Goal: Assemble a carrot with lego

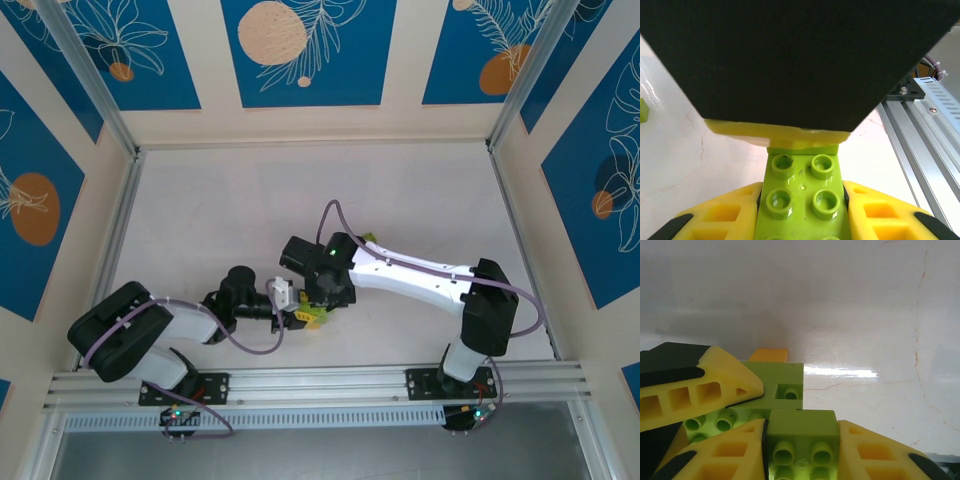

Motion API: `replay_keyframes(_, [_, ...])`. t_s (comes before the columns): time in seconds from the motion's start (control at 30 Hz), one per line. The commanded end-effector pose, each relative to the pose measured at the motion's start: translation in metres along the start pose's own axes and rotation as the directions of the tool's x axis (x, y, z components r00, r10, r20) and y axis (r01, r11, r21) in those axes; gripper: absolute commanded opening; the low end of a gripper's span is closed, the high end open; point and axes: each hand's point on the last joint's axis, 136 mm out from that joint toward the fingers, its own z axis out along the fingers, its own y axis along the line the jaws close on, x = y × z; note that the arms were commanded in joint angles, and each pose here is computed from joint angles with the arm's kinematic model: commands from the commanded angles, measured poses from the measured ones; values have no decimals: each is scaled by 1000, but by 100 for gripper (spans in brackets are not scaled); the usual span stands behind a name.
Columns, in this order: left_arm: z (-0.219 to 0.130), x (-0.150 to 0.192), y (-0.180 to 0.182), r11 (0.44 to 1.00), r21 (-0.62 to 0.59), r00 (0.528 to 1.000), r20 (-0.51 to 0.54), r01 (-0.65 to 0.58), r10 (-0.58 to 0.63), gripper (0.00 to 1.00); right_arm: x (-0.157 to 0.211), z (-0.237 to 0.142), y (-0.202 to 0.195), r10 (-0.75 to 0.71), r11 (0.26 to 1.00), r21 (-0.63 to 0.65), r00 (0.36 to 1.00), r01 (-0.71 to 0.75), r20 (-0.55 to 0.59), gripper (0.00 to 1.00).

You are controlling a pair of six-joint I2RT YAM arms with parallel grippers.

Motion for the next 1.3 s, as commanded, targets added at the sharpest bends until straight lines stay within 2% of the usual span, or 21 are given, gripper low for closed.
replay_keyframes(0.0, [3, 11, 5, 1000, -14, 999, -45, 6, -7, 21, 32, 38, -8, -31, 993, 107, 990, 46, -141, 32])
replay_keyframes(0.3, [4, 11, 5, 1000, -14, 999, -45, 5, -6, 21, 28, 33, -4, -48, 993, 99, 991, 61, -127, 32])
replay_keyframes(0.4, [4, 11, 5, 1000, -15, 999, -47, 5, -6, 21, 22, 25, -2, -59, 994, 81, 993, 68, -107, 35])
replay_keyframes(0.63, [3, 11, 5, 1000, -16, 999, -48, 5, -6, 21, 7, 4, 6, -102, 994, 34, 995, 103, -23, 66])
replay_keyframes(0.8, [4, 12, 5, 1000, -15, 999, -50, 6, -7, 22, -2, -14, 5, -110, 994, -1, 993, 110, 37, 77])
replay_keyframes(1.0, [4, 12, 4, 1000, -9, 999, -51, 8, -9, 26, -15, -46, -10, -87, 994, -53, 989, 94, 119, 79])
replay_keyframes(1.1, [4, 12, 4, 1000, -11, 999, -50, 5, -6, 33, -20, -60, -21, -66, 994, -74, 986, 78, 152, 79])
replay_keyframes(1.17, [4, 13, 5, 1000, -15, 999, -53, 7, -8, 40, -20, -64, -34, -52, 996, -61, 986, 63, 161, 78])
replay_keyframes(1.27, [4, 13, 4, 1000, -8, 998, -55, 8, -8, 44, -21, -68, -48, -36, 998, -46, 985, 44, 167, 78])
